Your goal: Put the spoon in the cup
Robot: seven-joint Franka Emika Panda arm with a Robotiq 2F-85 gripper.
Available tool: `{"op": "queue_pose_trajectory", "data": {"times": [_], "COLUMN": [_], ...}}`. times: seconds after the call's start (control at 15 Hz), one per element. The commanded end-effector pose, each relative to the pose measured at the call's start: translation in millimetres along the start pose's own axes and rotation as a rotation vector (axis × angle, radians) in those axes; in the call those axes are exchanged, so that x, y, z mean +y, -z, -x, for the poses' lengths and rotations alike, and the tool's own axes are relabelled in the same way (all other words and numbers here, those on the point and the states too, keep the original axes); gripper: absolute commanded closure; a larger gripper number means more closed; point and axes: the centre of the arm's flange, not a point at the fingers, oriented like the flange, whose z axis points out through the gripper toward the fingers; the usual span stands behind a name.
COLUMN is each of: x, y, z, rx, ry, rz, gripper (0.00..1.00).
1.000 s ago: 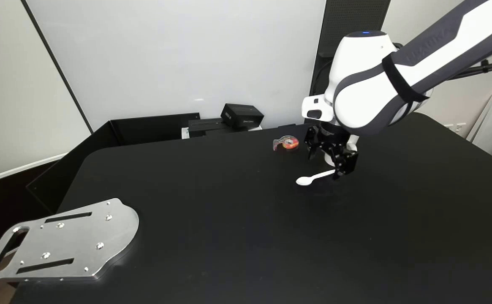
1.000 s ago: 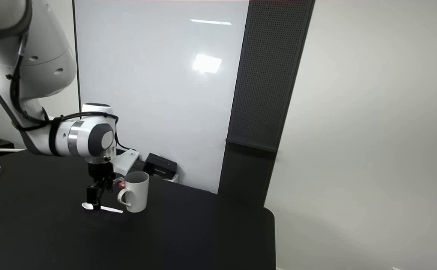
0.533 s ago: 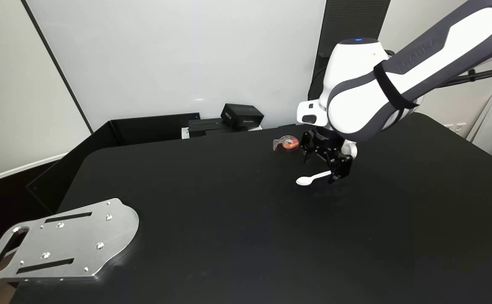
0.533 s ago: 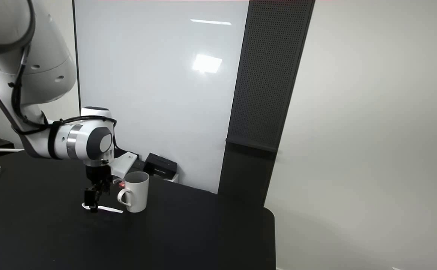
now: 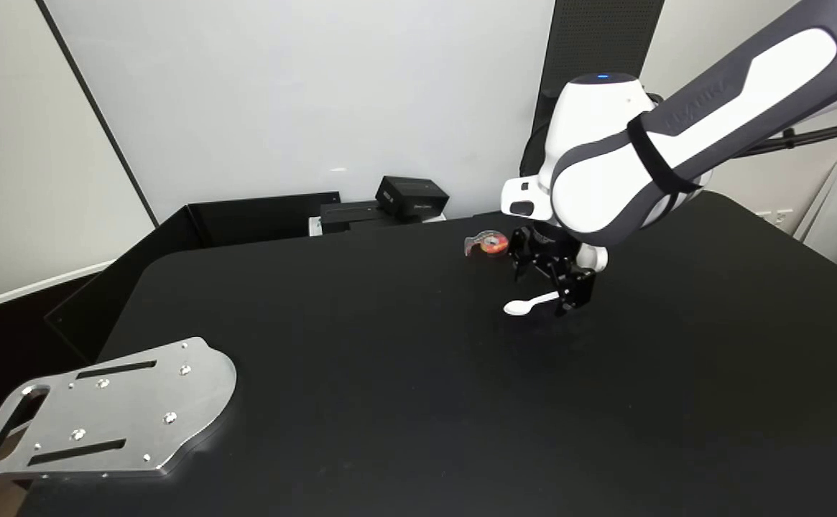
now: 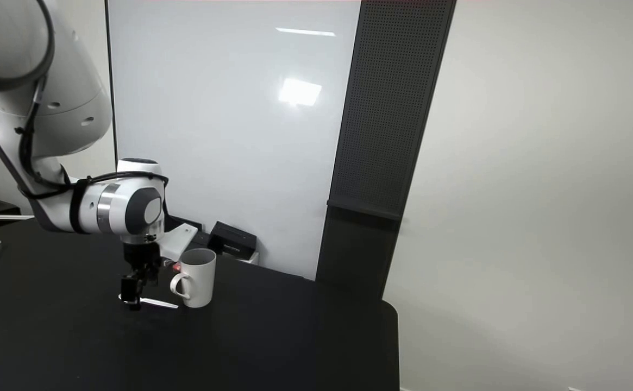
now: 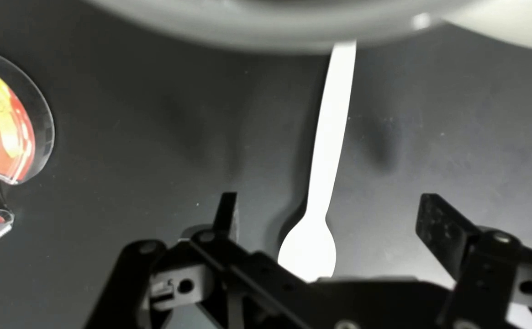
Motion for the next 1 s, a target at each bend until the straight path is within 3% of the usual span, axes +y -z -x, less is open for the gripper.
{"op": "queue_pose_trajectory", "data": {"times": [0.0,0.4,0.47,0.53,0.93], "x": [11.5,10.5,10.2,10.4,9.6], "y": [-5.4,-10.3,-10.6,-10.9,-11.9], "z": [-0.7,-0.2,-0.1,-0.8,1.3], "rx": [0.004,0.005,0.004,0.004,0.006], "ry": [-0.008,-0.008,-0.005,-0.003,-0.011], "rz": [-0.002,-0.009,-0.008,-0.009,-0.017], "gripper": [0.00,0.00,0.25,0.25,0.69]}}
